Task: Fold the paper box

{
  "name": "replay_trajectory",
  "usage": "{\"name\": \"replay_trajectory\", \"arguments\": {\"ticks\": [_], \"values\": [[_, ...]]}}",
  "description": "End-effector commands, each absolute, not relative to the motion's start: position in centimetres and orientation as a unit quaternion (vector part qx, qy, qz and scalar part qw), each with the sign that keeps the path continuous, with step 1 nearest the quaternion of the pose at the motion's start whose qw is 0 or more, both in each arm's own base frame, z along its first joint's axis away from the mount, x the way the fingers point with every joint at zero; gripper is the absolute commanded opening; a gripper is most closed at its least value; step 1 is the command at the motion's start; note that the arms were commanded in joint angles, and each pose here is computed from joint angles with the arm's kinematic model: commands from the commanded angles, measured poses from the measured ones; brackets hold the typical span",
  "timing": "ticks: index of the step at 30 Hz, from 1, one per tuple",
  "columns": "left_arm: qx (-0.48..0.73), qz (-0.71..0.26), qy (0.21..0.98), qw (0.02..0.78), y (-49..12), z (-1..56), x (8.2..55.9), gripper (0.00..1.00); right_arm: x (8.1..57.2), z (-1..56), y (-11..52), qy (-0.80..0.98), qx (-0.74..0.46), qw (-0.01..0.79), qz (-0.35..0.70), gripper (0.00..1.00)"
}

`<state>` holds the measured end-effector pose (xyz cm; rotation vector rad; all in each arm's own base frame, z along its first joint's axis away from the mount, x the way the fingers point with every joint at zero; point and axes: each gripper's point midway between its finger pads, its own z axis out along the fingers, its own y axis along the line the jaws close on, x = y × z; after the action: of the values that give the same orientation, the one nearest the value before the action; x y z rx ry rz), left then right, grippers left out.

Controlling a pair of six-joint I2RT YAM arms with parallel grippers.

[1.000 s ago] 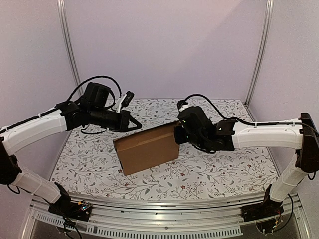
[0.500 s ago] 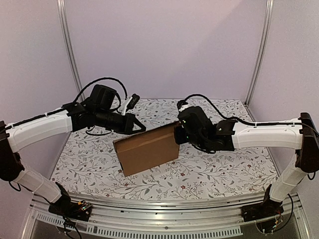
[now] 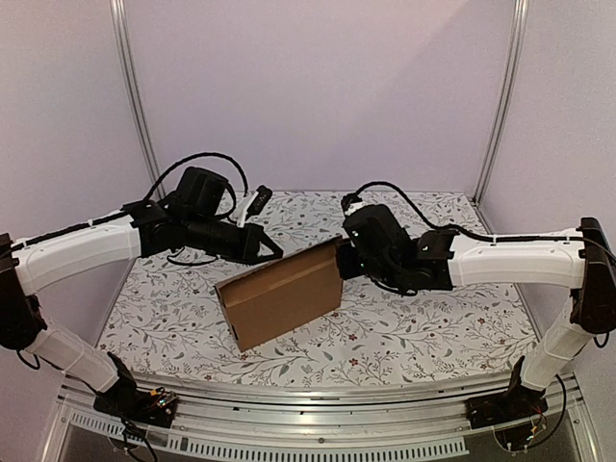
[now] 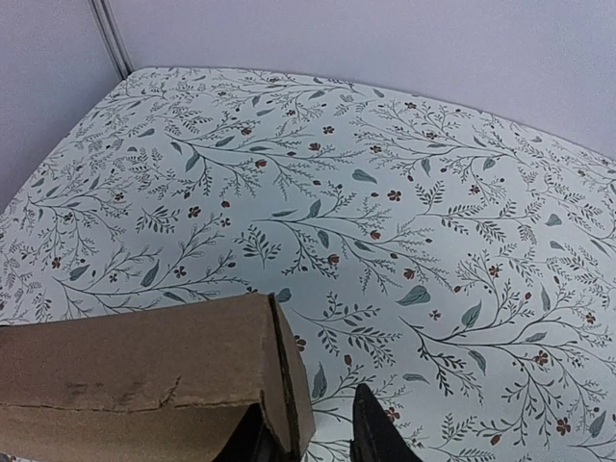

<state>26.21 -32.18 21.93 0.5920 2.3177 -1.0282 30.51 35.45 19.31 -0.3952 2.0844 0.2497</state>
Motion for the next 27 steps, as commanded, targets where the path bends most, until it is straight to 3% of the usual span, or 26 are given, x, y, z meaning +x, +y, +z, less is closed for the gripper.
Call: {"name": "replay_trajectory", "arguments": {"ticks": [1,8,20,24,27], "values": [[0.222,-0.359,0.869,0.258,-31.9,20.4,25.9,0.0,28.8,16.1,34.9,0.878,-0.208,0.425,0.074,0.3],[0.2,-0.321,0.881,0.284,-30.5,20.6,27.0,0.0,28.2,19.0,35.1,0.868,-0.221,0.433,0.101,0.43],[0.181,-0.296,0.885,0.311,-28.8,21.8,27.9,0.0,26.0,24.1,35.8,0.841,-0.263,0.439,0.176,0.47],[0.177,-0.284,0.885,0.323,-28.2,22.2,28.1,0.0,25.4,26.5,37.1,0.819,-0.272,0.452,0.224,0.43],[0.17,-0.267,0.889,0.332,-27.3,22.5,28.1,0.0,24.9,28.5,38.6,0.799,-0.274,0.467,0.26,0.29]]}}
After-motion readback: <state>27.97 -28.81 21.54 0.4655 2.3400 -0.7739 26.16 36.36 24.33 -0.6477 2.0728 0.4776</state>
